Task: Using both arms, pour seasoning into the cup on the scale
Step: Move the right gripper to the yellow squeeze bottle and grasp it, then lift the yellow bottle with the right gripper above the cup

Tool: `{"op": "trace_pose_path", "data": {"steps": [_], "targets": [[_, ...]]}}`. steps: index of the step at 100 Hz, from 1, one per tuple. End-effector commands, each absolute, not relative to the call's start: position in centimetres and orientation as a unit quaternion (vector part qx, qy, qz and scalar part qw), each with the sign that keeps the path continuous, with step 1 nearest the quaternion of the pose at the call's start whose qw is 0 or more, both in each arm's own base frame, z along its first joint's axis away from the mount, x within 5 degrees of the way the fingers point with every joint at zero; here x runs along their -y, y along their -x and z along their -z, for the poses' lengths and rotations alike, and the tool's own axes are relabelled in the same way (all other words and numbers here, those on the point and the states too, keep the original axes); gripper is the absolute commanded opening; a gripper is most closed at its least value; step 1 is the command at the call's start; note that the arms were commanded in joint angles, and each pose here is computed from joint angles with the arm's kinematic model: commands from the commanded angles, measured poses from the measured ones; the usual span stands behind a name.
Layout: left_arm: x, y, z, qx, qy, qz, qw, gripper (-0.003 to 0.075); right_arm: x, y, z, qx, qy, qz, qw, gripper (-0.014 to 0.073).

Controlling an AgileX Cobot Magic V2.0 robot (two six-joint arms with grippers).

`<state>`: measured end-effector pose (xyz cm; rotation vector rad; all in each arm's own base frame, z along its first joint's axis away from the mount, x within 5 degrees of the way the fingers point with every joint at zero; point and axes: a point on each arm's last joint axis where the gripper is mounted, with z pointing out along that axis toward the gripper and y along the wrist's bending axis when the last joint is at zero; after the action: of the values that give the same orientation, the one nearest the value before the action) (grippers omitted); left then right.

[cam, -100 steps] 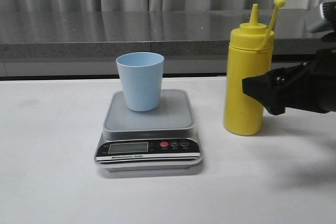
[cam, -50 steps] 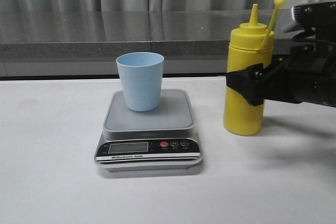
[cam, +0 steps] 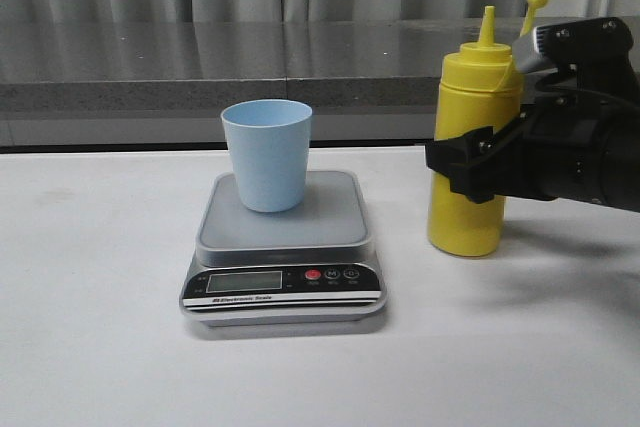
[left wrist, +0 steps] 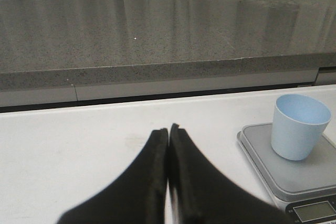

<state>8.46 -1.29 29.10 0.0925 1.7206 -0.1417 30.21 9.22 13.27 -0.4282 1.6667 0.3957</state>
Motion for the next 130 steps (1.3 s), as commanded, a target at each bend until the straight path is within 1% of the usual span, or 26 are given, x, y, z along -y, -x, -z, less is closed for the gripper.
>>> {"op": "trace_pose_path", "data": {"steps": [1,9,16,27,50,59,74,95,112,130], "targets": [[1.2,-8.5,-30.8,-0.72,-0.032,0.065,0.69,-0.002,-9.5,-30.5,-15.6,-0.678,0.188,-0.187,0.686,0.0393],[1.2,-8.5,-30.8,-0.72,-0.032,0.065,0.69,-0.002,-9.6,-30.5,-15.6,-0.677,0.191,-0.188,0.686,0.0309],[1.2,-8.5,-30.8,-0.72,-0.032,0.065,0.69,-0.002,-9.6,-30.5,-15.7,-0.671,0.19,-0.19,0.691,0.0272],[1.2,-8.5,-30.8,-0.72,-0.032,0.065,0.69,-0.002,-9.6,-30.4,-16.2,-0.651,0.187,-0.198,0.708,0.0265],[1.2,-8.5,-30.8,-0.72,-0.032,0.065,0.69,-0.002,-9.6,-30.4,-16.6,-0.652,0.19,-0.195,0.708,0.0265],[1.2,-8.5,-30.8,-0.72,-0.032,0.065,0.69,-0.002,-9.7,-30.2,-17.1,-0.648,0.205,-0.187,0.709,0.0265],[1.2,-8.5,-30.8,-0.72,-0.032,0.065,0.69,-0.002,-9.6,-30.0,-18.5,-0.645,0.248,-0.139,0.709,0.0265],[1.2,-8.5,-30.8,-0.72,-0.032,0.065,0.69,-0.002,-10.1,-30.5,-21.1,-0.651,0.326,-0.094,0.679,0.0265],[1.2,-8.5,-30.8,-0.72,-0.032,0.065,0.69,-0.002,-11.2,-31.2,-23.1,-0.666,0.39,-0.044,0.634,0.0265],[1.2,-8.5,-30.8,-0.72,-0.032,0.065,0.69,-0.002,-13.3,-32.2,-24.7,-0.673,0.455,0.012,0.583,0.0265]]}}
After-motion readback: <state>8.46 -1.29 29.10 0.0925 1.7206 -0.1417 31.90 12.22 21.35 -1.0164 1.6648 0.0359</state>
